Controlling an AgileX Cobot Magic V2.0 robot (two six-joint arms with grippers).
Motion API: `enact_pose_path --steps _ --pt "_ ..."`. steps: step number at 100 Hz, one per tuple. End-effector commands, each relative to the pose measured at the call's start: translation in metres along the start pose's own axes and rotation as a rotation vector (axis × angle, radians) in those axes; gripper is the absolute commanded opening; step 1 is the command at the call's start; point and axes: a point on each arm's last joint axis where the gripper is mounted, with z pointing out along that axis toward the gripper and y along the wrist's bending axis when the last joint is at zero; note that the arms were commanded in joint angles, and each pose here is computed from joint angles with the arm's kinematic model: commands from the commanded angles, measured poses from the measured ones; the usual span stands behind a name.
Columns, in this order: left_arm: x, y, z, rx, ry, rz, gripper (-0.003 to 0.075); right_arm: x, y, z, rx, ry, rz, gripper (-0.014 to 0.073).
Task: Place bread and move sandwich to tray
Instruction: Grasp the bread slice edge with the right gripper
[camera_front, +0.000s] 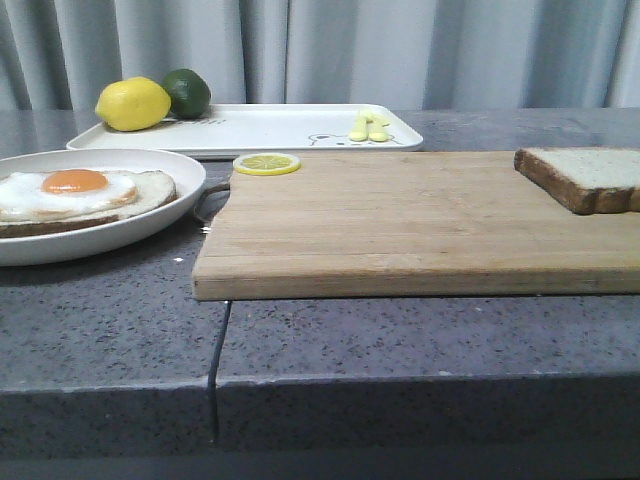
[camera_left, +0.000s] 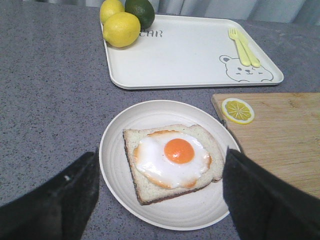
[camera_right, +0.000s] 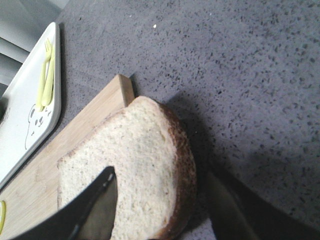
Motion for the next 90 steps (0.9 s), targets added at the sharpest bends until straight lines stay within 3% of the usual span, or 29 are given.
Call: enact_pose_path --steps 1,90 --pt "-0.013 -0.003 -0.004 0.016 -0.083 -0.023 0.0484 -0.009 0.009 -0.002 -0.066 -0.033 0.007 0.0417" --pt "-0.013 -0.003 -0.004 0.016 -0.083 -0.023 0.0484 0.0 -0.008 0.026 -0.161 0.087 0.105 0.0417"
